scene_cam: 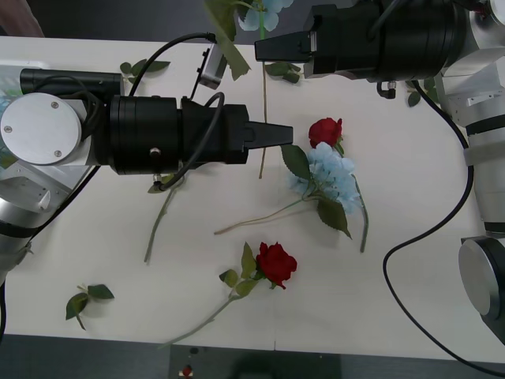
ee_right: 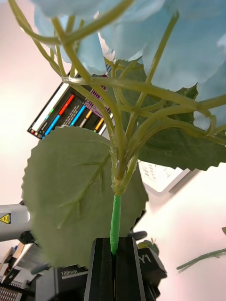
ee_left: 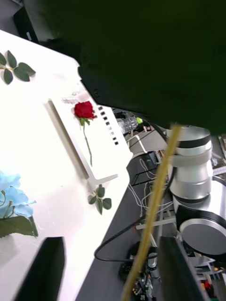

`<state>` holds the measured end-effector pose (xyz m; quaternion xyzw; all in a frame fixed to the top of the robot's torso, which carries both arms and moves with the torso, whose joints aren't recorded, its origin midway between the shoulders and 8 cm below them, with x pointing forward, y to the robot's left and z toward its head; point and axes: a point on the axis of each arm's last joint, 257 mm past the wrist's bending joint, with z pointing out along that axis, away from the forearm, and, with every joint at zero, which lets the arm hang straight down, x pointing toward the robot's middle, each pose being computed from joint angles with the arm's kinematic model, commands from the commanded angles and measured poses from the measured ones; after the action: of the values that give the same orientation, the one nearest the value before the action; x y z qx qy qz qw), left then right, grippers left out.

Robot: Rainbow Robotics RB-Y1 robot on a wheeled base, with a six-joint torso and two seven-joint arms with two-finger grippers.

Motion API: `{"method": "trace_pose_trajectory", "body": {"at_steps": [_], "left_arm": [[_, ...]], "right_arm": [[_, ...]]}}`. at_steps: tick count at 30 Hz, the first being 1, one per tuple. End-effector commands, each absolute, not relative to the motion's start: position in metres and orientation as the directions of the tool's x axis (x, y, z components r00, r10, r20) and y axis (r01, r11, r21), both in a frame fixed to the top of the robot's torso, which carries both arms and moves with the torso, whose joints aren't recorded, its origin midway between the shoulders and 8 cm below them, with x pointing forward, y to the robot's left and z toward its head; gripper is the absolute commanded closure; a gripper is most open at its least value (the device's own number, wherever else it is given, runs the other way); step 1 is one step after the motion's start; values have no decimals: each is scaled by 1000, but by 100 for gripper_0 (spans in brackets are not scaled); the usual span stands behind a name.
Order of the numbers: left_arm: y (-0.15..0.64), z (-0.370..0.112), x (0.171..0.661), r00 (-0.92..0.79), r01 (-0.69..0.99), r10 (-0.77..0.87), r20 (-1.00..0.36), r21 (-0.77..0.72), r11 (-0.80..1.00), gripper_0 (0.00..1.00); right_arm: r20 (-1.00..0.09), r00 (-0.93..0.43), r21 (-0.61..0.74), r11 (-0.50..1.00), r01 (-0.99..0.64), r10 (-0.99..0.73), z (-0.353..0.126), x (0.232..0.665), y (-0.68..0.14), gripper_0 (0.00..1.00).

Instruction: Put the red flowers into the right box and the blue flowers into the left box

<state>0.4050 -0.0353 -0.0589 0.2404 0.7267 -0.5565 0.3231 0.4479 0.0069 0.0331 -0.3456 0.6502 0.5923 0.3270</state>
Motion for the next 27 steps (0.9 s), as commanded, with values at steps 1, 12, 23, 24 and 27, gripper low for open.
{"method": "trace_pose_trajectory", "body": {"at_steps": [1, 12, 23, 24, 27], "left_arm": [[-47, -34, 400, -640, 744, -20, -768, -626, 235, 100], [-47, -34, 400, -638, 746, -20, -770, -623, 234, 100], [-36, -28, 409, -627, 747, -39, -778, -614, 255, 100], [-33, -28, 412, -626, 745, -41, -779, -612, 264, 100], [-18, -25, 421, -615, 743, -49, -787, -600, 297, 100]], "right_arm": [[-853, -518, 518, 23, -855, -63, 55, 438, 21, 100], [-853, -518, 518, 23, -855, -63, 55, 438, 21, 100], [-853, -518, 518, 23, -855, -63, 55, 438, 21, 0], [-853, -518, 518, 23, -855, -63, 55, 438, 21, 0], [-853, -518, 518, 23, -855, -63, 55, 438, 21, 0]]}}
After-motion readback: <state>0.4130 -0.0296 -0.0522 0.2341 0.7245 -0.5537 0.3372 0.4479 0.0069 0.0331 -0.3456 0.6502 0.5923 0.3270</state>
